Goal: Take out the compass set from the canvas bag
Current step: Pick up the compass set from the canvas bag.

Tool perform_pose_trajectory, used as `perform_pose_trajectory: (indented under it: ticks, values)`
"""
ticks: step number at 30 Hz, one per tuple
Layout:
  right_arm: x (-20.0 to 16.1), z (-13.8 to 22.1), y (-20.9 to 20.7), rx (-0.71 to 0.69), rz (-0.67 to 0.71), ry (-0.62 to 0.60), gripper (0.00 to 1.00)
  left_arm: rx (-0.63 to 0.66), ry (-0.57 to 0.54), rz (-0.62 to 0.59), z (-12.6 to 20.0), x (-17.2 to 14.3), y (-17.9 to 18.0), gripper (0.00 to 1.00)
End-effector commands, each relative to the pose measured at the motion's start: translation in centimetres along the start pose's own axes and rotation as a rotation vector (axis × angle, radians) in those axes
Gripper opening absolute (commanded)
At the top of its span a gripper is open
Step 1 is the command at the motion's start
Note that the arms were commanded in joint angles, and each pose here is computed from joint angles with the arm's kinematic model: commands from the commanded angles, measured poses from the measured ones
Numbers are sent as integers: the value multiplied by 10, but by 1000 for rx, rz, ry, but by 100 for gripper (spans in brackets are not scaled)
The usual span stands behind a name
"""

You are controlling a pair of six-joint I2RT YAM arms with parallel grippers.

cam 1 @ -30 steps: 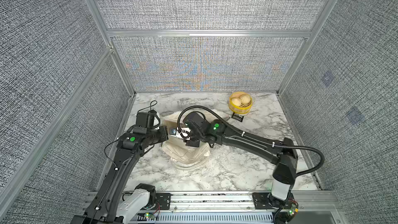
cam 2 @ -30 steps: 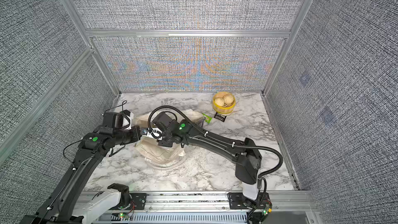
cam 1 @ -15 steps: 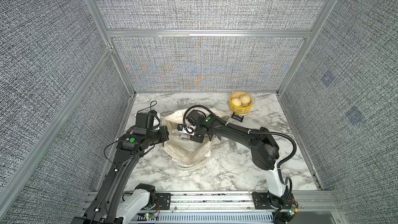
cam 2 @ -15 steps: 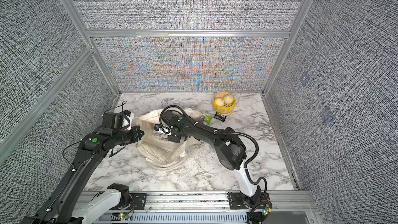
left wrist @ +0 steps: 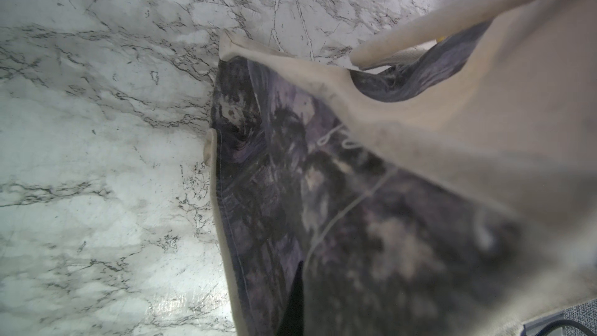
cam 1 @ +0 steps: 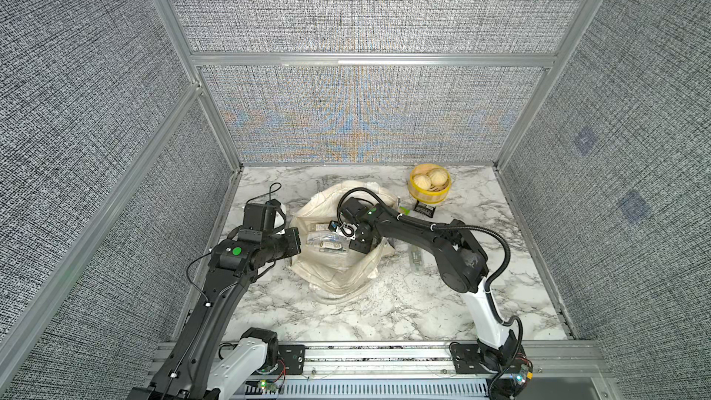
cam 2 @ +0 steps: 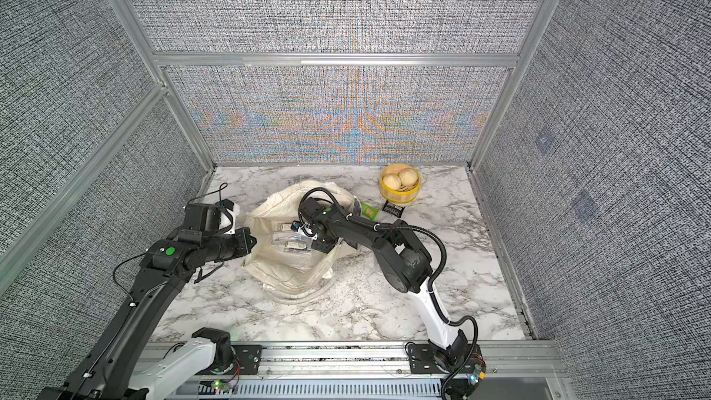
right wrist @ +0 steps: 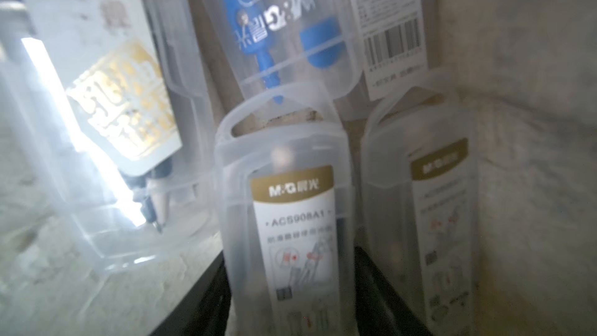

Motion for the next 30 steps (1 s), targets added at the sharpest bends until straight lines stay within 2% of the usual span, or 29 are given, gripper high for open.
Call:
perform_pose_trajectory:
  ticks: [1, 9, 22, 30]
  values:
    - [-5, -11, 6, 68, -31, 19, 55, 14, 8, -7, 0, -2, 2, 0]
    - [4, -1, 12, 118, -67, -44, 40, 20, 6, -5, 0, -1, 2, 0]
    - [14, 23, 8, 116, -88, -105, 36, 26, -4, -7, 0, 1, 2, 0]
    - [26, 56, 11, 110, -92, -184, 34, 25, -19, -4, 5, 2, 1, 0]
Point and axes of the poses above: each gripper's point midway between its finger pads, its own z axis back along the fingers, its own y axis along the line the jaws close on, x = y × z, the point moved 9 cm from there along z, back along the fingers, and after that the axes turned 6 degrees about z, right-handed, at the moved point
